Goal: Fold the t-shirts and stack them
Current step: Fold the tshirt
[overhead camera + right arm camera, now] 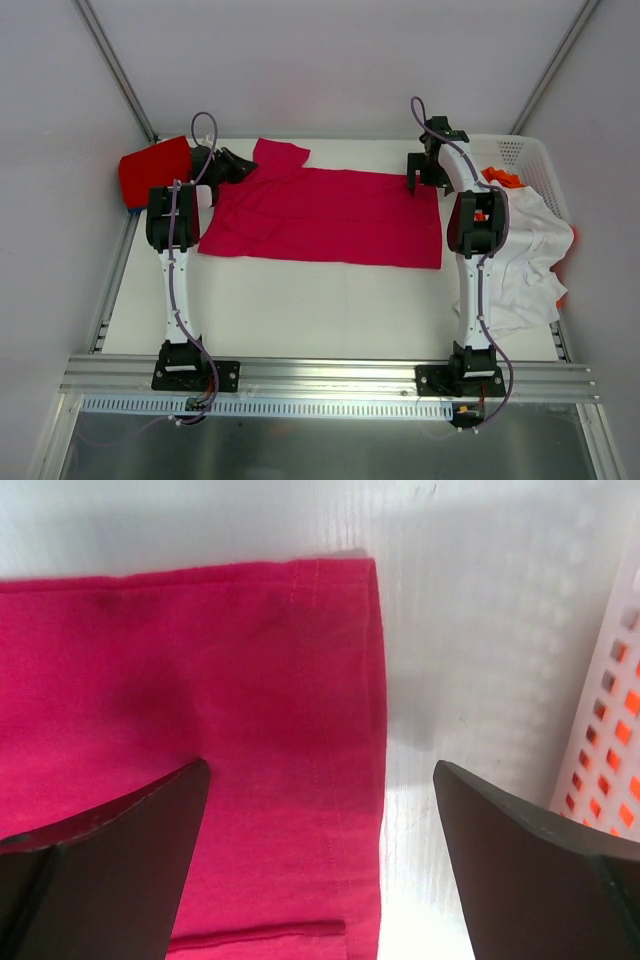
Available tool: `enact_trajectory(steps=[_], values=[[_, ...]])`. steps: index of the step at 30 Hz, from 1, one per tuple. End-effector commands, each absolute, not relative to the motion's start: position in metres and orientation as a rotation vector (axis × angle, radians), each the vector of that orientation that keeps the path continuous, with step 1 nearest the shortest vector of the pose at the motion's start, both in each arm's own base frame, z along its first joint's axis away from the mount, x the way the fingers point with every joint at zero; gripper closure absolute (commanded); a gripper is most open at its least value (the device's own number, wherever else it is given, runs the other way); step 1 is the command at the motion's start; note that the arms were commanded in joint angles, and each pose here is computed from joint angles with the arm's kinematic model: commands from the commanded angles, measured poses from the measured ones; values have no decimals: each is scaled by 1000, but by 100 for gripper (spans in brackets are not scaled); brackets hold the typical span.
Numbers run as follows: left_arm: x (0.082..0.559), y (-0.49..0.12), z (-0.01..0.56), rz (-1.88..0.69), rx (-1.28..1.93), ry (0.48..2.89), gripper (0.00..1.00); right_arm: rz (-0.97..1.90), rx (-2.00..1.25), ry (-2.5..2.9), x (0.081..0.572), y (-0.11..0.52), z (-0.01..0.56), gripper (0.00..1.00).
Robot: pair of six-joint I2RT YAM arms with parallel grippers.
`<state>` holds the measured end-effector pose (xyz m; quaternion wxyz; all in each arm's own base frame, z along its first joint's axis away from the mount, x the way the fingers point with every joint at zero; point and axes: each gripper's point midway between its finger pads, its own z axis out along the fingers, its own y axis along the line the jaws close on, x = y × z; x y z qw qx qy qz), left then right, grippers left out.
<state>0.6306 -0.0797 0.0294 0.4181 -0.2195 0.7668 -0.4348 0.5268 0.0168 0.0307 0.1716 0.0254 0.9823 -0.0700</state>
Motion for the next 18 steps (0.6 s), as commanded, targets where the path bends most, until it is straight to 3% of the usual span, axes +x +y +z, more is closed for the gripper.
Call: enact_trajectory(steps=[1,11,18], values=[[632,-73,63,-1080,-503,1872,100,-284,145,2713,546,-5,38,1],[632,-73,63,-1080,-503,1872,100,-191,91,2684,562,6,24,0],[632,-72,63,-1081,-505,1873,100,-171,104,2612,560,7,65,1]])
